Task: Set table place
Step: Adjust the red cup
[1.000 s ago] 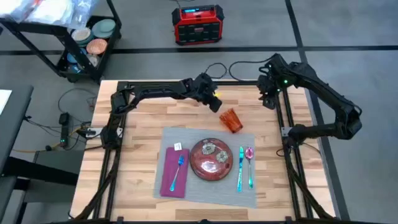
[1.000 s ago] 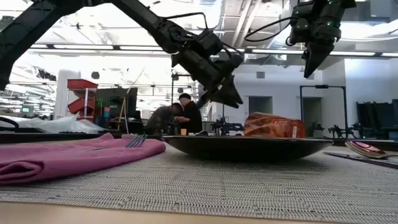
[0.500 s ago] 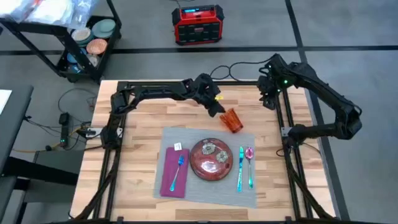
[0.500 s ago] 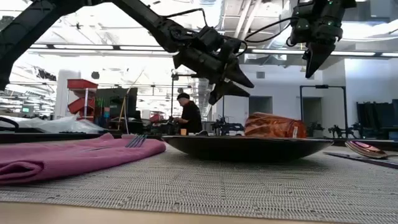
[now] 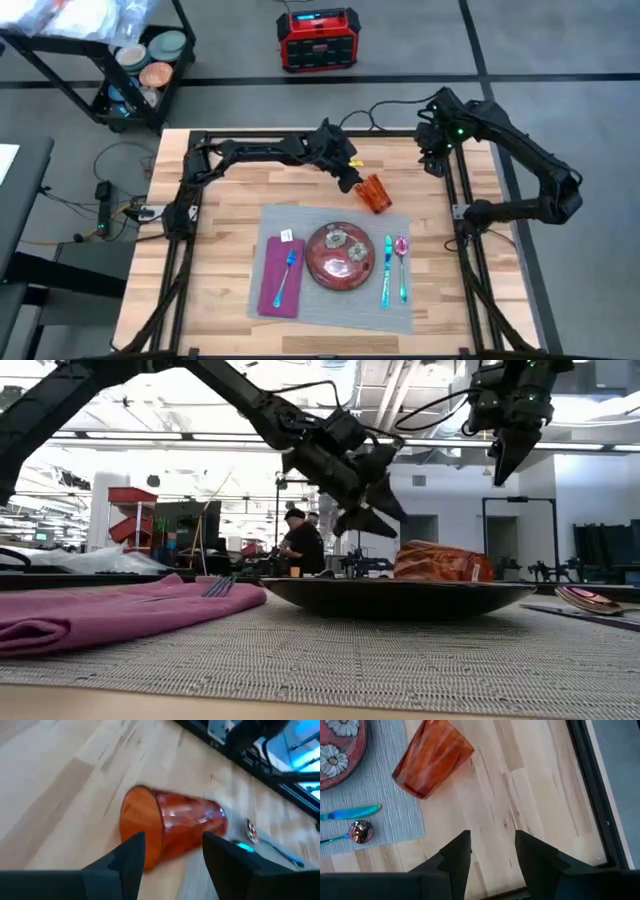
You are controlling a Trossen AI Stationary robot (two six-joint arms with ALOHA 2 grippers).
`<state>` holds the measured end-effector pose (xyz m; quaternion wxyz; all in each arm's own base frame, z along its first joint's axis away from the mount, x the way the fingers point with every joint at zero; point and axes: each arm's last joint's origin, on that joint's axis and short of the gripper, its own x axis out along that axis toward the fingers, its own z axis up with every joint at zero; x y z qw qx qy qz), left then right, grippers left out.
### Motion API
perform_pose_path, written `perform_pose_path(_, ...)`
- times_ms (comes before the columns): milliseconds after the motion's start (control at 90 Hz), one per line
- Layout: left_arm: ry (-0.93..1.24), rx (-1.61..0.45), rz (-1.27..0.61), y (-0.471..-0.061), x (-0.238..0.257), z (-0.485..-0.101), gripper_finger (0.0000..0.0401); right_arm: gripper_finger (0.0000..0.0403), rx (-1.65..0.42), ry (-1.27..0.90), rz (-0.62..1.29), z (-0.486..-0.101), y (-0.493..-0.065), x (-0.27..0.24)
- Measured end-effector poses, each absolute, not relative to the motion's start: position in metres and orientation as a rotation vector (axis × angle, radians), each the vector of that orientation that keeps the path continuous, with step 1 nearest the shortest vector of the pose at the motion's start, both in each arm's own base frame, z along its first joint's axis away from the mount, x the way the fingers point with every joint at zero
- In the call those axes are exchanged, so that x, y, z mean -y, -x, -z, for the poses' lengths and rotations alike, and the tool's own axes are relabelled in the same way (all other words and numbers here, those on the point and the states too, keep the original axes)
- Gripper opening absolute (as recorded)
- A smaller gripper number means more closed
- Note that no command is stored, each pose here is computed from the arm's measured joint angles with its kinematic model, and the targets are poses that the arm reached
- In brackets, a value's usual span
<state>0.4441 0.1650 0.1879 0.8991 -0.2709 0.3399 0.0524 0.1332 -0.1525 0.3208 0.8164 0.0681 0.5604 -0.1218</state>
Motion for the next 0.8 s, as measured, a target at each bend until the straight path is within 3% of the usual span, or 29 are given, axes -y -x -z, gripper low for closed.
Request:
perform_pose_path(333,0.557,-0.635,-0.064,-0.461,-0.163,-0.169,0.0178,0.0141,-1.201,-0.152,0.258,-0.321,-0.133,0.152)
perform_pose_path(800,0.415,-0.560,0.101,-0.470,-0.159,-0.178,0.0174,0.0141,-1.168,-0.186,0.260,-0.320,-0.134,0.152)
